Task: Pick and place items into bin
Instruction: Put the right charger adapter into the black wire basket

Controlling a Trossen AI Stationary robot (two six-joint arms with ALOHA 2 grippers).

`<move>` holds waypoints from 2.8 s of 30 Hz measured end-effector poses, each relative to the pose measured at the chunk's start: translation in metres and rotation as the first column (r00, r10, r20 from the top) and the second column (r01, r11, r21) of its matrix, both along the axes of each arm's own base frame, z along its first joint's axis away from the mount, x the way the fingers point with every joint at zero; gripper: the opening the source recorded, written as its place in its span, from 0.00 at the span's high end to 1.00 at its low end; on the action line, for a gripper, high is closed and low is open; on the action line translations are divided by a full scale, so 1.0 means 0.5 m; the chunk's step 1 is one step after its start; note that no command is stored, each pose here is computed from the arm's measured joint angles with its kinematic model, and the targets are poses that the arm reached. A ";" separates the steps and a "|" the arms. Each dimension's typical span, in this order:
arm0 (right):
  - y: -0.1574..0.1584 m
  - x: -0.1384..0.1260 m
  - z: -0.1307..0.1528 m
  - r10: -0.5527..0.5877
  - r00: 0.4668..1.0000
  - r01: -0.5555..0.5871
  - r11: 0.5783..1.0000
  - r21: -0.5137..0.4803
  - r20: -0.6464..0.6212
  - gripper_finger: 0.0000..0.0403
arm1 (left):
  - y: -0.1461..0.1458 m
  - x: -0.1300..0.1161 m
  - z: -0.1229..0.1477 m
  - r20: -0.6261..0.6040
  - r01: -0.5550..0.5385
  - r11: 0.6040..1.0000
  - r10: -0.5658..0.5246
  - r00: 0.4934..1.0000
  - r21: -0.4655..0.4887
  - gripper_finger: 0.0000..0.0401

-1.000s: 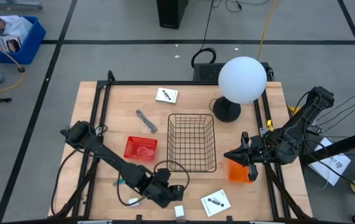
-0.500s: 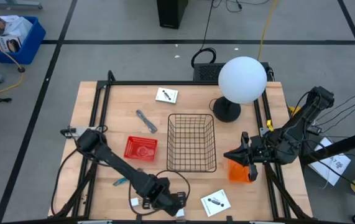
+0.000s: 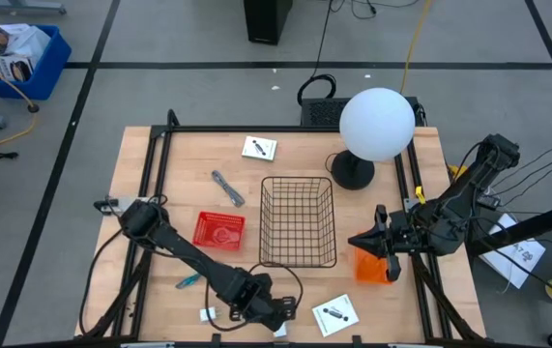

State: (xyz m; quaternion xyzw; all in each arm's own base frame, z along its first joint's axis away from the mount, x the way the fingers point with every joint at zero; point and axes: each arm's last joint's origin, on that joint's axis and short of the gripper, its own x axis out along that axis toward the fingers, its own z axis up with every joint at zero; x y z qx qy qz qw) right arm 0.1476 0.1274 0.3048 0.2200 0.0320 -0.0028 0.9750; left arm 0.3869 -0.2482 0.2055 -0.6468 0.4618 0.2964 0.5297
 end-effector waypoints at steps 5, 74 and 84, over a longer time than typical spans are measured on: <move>0.000 0.000 0.000 0.000 1.000 0.000 1.000 0.000 0.000 1.00 | 0.001 0.002 0.001 0.032 -0.012 0.999 0.011 0.999 0.037 0.54; 0.000 0.000 0.000 0.000 1.000 0.000 1.000 0.000 0.000 1.00 | 0.002 0.026 -0.046 0.080 -0.006 0.993 -0.004 0.997 0.119 0.38; 0.000 0.000 0.000 0.000 1.000 0.000 1.000 0.000 0.000 1.00 | -0.014 0.020 -0.049 0.001 -0.138 0.990 0.138 0.990 -0.030 0.04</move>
